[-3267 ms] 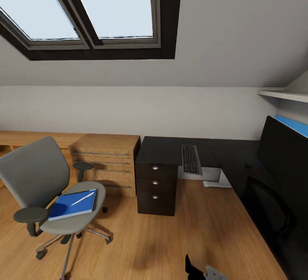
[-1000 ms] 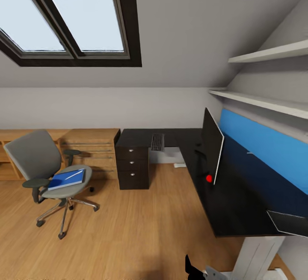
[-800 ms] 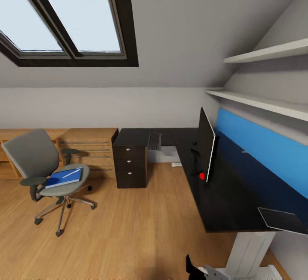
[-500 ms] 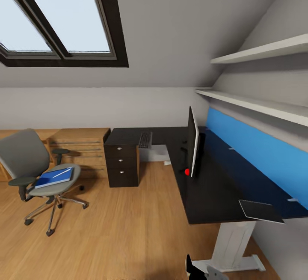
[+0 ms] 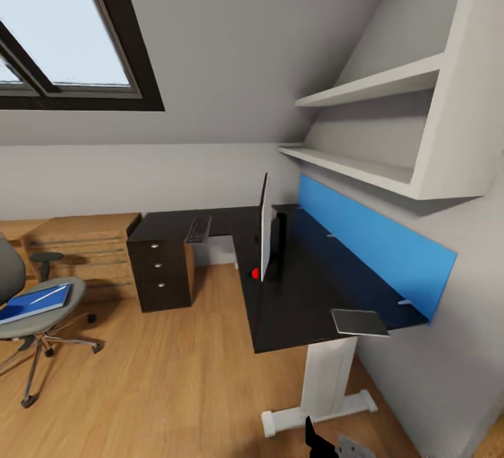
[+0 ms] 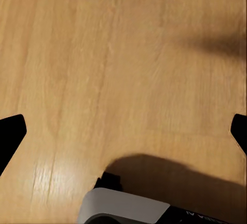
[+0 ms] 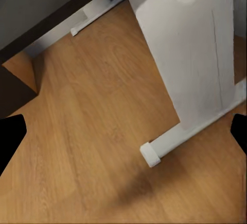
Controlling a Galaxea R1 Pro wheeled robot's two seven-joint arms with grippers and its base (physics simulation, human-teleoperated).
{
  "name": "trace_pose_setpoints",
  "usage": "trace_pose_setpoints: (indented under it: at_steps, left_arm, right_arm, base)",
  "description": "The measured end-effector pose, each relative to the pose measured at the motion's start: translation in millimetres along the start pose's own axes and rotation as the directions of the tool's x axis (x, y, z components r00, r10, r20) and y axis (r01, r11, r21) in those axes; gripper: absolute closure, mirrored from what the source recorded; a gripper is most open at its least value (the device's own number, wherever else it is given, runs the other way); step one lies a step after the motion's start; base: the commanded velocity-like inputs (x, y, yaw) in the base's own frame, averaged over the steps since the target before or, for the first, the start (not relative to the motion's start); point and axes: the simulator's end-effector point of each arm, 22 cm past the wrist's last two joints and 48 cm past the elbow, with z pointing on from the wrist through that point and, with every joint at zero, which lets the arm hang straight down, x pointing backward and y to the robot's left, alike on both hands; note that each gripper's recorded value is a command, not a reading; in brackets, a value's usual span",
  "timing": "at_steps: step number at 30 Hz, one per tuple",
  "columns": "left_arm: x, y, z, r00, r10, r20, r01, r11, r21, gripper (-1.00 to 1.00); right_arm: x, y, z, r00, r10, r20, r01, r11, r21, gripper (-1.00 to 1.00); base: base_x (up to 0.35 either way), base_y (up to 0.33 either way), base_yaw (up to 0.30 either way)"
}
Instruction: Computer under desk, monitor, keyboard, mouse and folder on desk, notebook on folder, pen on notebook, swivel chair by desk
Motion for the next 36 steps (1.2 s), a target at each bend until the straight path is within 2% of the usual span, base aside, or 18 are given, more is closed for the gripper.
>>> trace_pose_setpoints:
  at_steps: [9,17,24,36]
  left_arm:
    - [-1.0,-0.9,-0.3,1.0,0.0,0.003,0.0,1.0,0.002,-1.0]
    - [-4.3,0.4,-0.3,1.0,-0.006,0.01,0.006,1.0,-0.001,-1.0]
    - [-31.5,-8.8,1.5,0.997,-0.029,0.066,0.027,0.999,0.017,-1.0]
    - [-27.3,-11.2,14.6,0.997,-0.029,0.066,0.028,0.999,0.018,-1.0]
  right_arm:
    - [-1.3,0.9,0.1,1.0,0.0,0.003,0.0,1.0,-0.002,-1.0]
    - [-2.3,1.6,0.2,1.0,0.0,0.005,0.0,1.0,-0.004,-1.0]
    - [0.0,0.6,2.2,1.0,0.0,0.005,0.0,1.0,-0.004,-1.0]
    - [12.1,-3.6,10.4,1.0,0.0,0.001,0.0,1.0,-0.006,-1.0]
  base:
    - [-0.005,-0.312,-0.253]
    - [0.0,-0.058,-0.226]
    - [0.0,-0.003,-0.031]
    - [0.0,0.0,0.014]
